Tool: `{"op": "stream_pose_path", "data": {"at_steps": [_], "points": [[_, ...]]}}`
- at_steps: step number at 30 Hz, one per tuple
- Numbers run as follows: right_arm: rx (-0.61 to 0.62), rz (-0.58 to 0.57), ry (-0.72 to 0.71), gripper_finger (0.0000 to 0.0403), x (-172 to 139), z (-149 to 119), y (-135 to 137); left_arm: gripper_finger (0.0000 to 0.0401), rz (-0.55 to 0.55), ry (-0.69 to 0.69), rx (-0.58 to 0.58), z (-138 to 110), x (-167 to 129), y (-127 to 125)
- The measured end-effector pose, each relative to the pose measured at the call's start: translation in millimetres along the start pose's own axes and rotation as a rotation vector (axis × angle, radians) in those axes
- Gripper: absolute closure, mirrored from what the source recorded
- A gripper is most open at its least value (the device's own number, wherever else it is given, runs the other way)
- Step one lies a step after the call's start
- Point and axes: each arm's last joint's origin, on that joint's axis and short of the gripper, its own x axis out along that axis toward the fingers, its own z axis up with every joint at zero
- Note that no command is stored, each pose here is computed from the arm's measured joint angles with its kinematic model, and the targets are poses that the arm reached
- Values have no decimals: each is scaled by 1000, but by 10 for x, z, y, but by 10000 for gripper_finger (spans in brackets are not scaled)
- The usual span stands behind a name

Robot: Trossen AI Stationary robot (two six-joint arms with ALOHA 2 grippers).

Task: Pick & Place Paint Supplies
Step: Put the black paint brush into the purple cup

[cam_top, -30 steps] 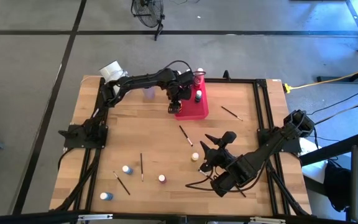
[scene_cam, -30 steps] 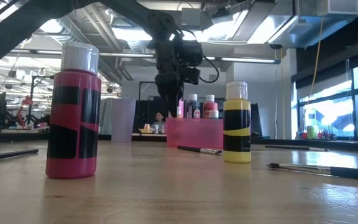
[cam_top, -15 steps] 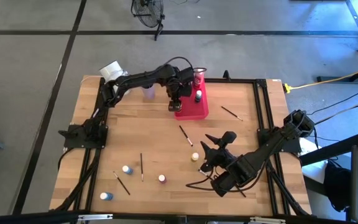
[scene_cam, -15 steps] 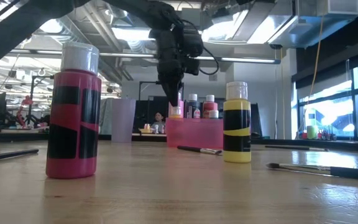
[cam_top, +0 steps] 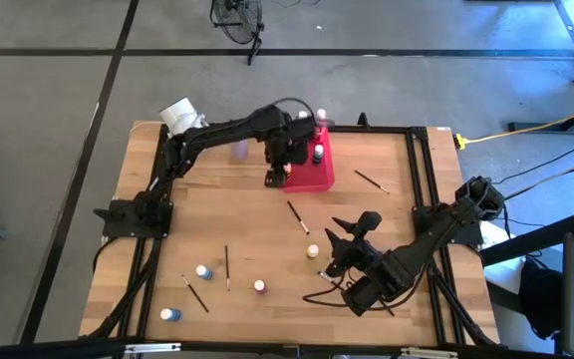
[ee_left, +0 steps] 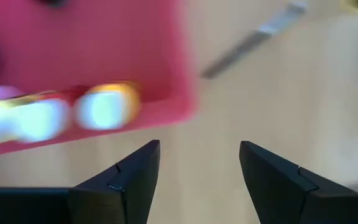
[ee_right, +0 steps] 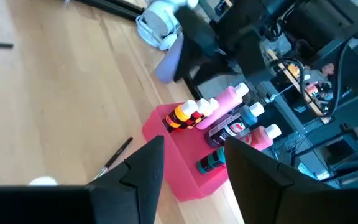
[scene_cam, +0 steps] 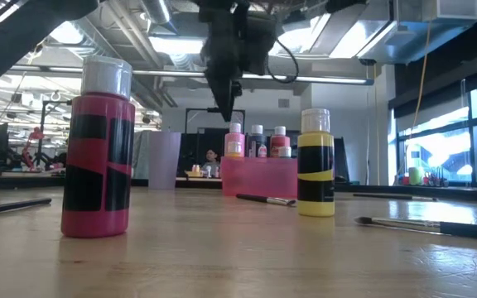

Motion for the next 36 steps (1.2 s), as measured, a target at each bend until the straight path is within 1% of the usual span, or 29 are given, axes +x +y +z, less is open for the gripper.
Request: {"op": "stream_pose_path", "data": {"at_steps": [3,5,8,12,14,18,20,21,22,25,28,31,33,36], "points": [[-31,13,-10,231,-80,-19,3,182,-67,39,63,26,10,-233],[-36,26,-18,231,-150,14,-13,182,-119,61,106,36,22,-379],[-37,48,-36,231,-267,75,-50,184,-180,52,171,87,43,-591],[-34,78,-61,231,-457,143,-120,185,-201,58,253,144,74,-879],[-25,90,-68,231,-552,162,-168,185,-196,61,254,168,88,-1000],[2,98,-73,231,-722,178,-308,185,-145,4,211,277,122,-1233],[47,109,-79,231,-785,198,-349,185,-79,-39,203,342,137,-1349],[51,115,-86,231,-804,209,-374,185,-36,-60,207,373,143,-1404],[52,124,-89,231,-829,212,-401,185,8,-83,216,402,146,-1449],[114,139,-95,231,-862,253,-501,185,108,-147,250,477,148,-1558],[159,147,-91,231,-866,264,-549,185,137,-170,314,507,218,-1644],[184,147,-89,231,-859,273,-578,185,152,-125,398,477,324,-1699],[188,144,-86,231,-846,277,-578,185,162,-101,454,456,423,-1704],[197,131,-78,231,-798,294,-583,185,194,-64,534,435,625,-1642]]}}
